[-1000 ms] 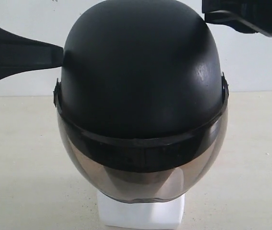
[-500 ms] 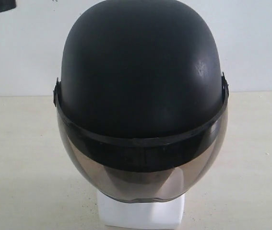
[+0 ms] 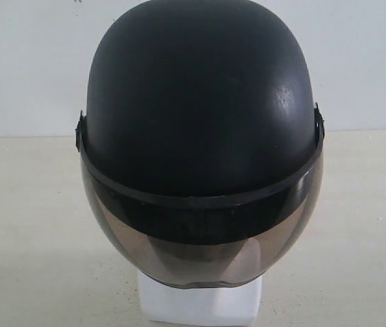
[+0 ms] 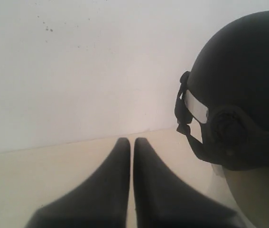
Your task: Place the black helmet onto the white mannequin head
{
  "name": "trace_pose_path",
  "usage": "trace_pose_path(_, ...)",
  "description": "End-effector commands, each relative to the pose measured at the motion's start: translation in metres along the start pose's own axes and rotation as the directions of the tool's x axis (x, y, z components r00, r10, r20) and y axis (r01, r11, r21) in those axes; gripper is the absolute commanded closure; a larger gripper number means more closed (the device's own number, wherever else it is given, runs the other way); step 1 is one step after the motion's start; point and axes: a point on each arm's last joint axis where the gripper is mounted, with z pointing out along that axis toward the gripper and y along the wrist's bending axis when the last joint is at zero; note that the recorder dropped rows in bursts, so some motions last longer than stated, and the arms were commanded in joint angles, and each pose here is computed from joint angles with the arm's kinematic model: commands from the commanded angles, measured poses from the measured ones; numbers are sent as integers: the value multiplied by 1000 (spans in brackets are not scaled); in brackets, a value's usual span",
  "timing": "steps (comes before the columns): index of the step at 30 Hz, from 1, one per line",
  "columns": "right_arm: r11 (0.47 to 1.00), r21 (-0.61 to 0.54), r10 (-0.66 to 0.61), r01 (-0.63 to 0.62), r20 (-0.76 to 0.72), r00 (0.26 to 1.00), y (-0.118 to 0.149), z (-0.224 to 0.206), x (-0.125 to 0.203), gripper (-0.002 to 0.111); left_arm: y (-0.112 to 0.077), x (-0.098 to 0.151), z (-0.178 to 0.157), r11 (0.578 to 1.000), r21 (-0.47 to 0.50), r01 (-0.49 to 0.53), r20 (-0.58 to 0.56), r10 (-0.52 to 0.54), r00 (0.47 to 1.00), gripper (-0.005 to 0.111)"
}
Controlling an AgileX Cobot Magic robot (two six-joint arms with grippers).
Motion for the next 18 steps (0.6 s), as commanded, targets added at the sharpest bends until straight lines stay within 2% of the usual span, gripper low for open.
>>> trace_pose_path(1, 1000, 0, 8, -8, 52, 999, -1, -10, -2, 108, -4, 5, -10, 1000, 19, -4, 36, 3, 999, 102)
trace_pose_path(16, 1000, 1, 6, -6, 65, 998, -2, -12, -3, 108, -6, 2, -16, 1000, 24, -14, 70, 12, 997, 102)
trace_pose_path(18, 999, 33, 0, -3, 80, 997, -3, -15, -4, 108, -6, 2, -16, 1000, 24, -14, 70, 12, 997, 102)
